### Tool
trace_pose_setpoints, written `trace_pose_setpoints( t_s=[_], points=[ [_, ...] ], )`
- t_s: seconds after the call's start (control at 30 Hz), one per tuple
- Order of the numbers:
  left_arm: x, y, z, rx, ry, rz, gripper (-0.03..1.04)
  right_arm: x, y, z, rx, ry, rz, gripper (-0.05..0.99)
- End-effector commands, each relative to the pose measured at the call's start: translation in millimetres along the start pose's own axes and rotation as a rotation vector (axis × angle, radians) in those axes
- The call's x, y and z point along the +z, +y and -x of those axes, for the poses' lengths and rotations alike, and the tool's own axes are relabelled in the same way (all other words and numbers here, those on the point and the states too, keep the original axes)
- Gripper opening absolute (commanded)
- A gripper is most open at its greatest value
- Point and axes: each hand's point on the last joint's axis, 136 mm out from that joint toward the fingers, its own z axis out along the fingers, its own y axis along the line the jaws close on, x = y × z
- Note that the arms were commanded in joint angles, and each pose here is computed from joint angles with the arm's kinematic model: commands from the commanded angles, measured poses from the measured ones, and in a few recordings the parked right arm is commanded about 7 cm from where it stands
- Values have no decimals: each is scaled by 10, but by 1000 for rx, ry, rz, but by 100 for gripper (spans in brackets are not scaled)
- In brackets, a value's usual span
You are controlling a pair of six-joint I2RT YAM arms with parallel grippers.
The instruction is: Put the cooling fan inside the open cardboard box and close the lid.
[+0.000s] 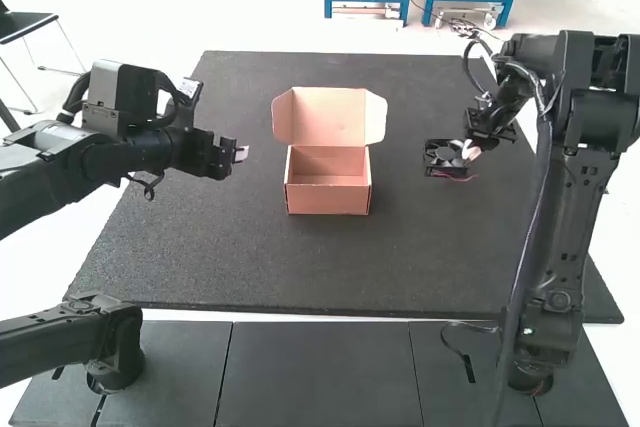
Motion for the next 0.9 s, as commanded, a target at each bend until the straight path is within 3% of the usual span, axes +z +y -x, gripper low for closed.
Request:
trace_pose_setpoints(
  t_s=[0.0, 0.43, 0.87],
  points=[
    [3, -25, -13, 24, 1, -14, 96, -638, 276, 108, -23, -145, 73, -2],
    [9, -19, -45, 24, 9, -12, 96, -1554, 703, -194, -37, -286, 155, -2],
    [17, -20, -95, 24, 24, -12, 96, -1753, 1301, -598, -82, -277, 252, -2]
  ],
)
